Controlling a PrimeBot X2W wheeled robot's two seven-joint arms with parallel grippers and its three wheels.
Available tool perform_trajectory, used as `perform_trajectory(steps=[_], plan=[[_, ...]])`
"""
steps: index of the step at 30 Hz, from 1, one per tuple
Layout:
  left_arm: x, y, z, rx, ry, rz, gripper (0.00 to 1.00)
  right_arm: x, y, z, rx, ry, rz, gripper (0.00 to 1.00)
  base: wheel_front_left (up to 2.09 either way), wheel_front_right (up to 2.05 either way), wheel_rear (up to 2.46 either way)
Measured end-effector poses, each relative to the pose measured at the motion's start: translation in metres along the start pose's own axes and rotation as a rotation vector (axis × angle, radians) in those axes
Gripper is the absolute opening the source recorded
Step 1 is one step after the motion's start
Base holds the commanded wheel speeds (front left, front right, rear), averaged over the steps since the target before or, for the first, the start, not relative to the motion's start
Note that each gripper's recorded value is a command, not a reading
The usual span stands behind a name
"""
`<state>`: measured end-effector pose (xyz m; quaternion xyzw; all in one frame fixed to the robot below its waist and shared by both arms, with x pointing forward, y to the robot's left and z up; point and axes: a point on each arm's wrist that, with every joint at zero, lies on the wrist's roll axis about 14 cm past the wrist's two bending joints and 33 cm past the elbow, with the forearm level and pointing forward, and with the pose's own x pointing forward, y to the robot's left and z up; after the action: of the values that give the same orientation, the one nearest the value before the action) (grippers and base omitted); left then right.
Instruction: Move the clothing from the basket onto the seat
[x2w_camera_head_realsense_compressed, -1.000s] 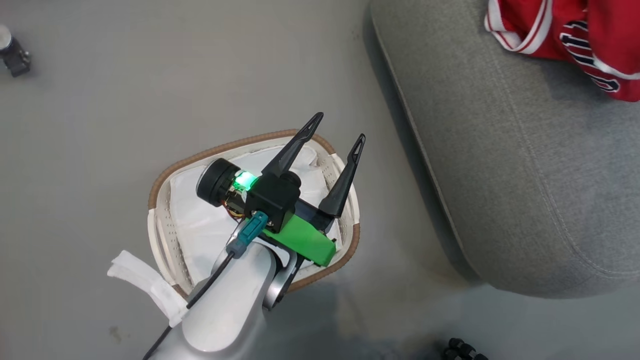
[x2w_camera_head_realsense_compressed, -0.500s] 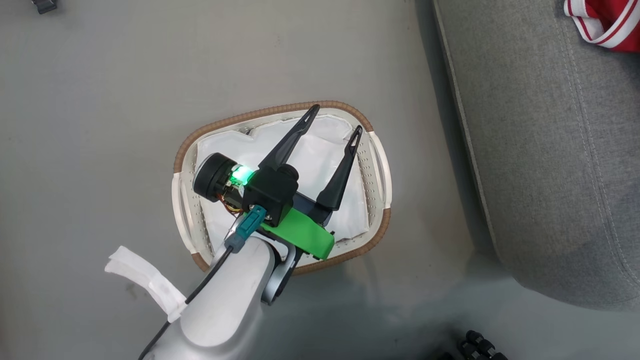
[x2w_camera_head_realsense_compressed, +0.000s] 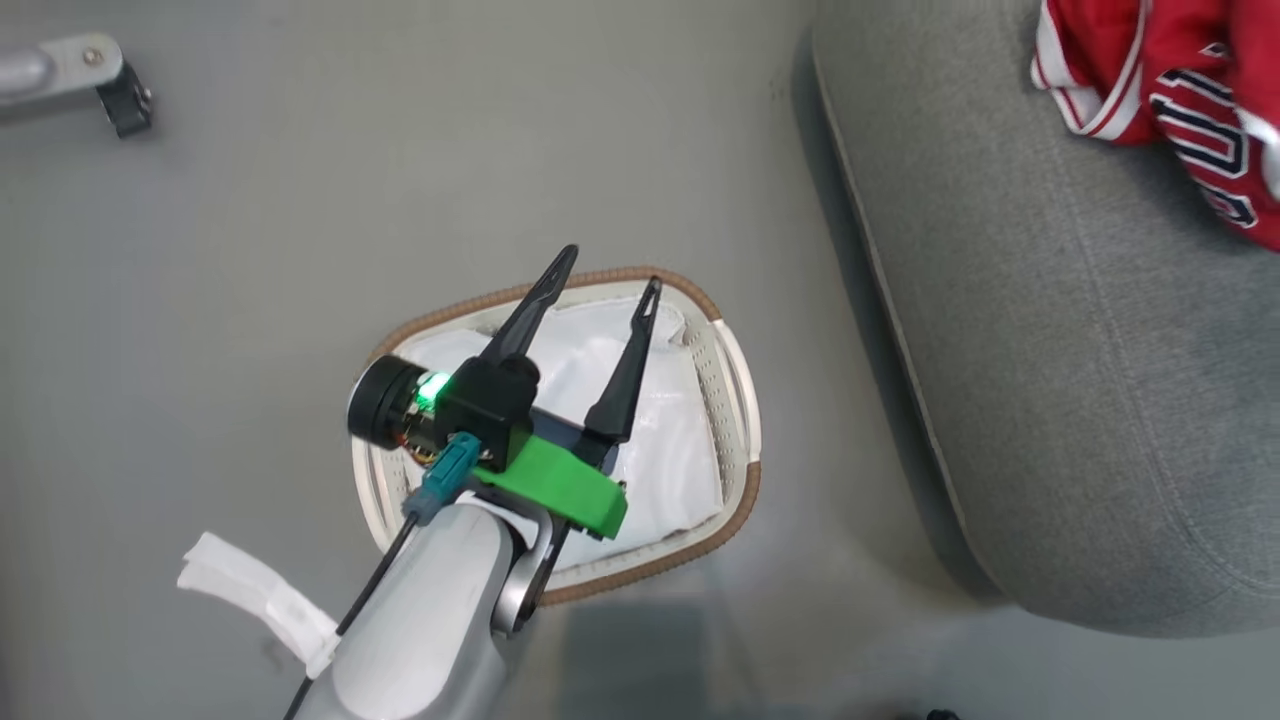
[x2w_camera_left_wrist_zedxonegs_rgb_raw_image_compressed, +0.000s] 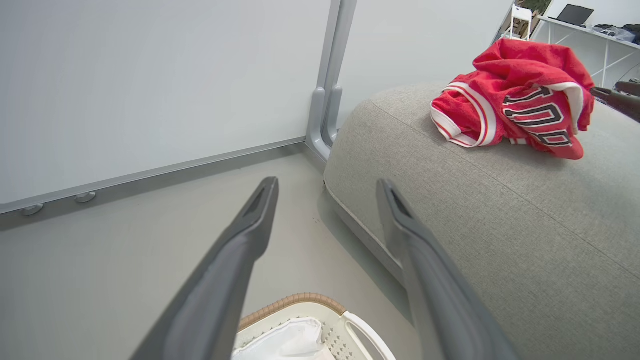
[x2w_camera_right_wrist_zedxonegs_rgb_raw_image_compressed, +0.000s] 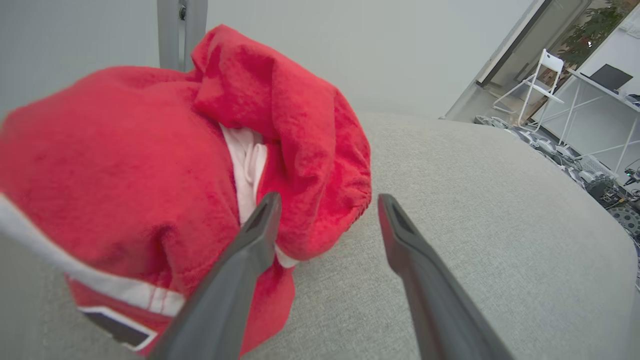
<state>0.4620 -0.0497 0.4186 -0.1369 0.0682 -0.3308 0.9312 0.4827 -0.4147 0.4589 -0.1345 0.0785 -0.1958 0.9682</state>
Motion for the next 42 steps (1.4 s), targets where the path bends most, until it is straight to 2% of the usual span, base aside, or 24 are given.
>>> perform_trajectory(steps=[3, 10, 16, 23, 29, 40, 41, 42], plan=[[-0.009, 0.002, 0.009, 0.007, -0.014, 0.035, 1.0, -0.019, 0.003, 0.007, 0.021, -0.027, 0.018, 1.0, 0.0, 0.0, 0.0], [-0.035, 0.025, 0.034, 0.058, -0.058, 0.18, 1.0, -0.053, 0.035, 0.036, 0.104, -0.12, 0.12, 1.0, 0.0, 0.0, 0.0], [-0.071, 0.058, 0.047, 0.088, -0.078, 0.343, 1.0, -0.075, 0.085, 0.061, 0.209, -0.188, 0.251, 1.0, 0.0, 0.0, 0.0], [-0.116, 0.089, 0.054, 0.108, -0.084, 0.503, 1.0, -0.096, 0.141, 0.071, 0.308, -0.194, 0.379, 1.0, 0.0, 0.0, 0.0], [-0.149, 0.1, 0.059, 0.126, -0.091, 0.589, 1.0, -0.114, 0.169, 0.075, 0.345, -0.191, 0.453, 1.0, 0.0, 0.0, 0.0], [-0.193, 0.098, 0.061, 0.043, -0.13, 0.656, 1.0, -0.152, 0.195, 0.067, 0.375, -0.151, 0.539, 1.0, 0.0, 0.0, 0.0], [-0.194, 0.098, 0.059, 0.041, -0.125, 0.658, 0.0, -0.153, 0.195, 0.065, 0.376, -0.145, 0.539, 0.0, 0.0, 0.0, 0.0], [-0.195, 0.098, 0.056, 0.037, -0.115, 0.66, 0.0, -0.155, 0.196, 0.062, 0.378, -0.134, 0.539, 0.0, 0.0, 0.0, 0.0]])
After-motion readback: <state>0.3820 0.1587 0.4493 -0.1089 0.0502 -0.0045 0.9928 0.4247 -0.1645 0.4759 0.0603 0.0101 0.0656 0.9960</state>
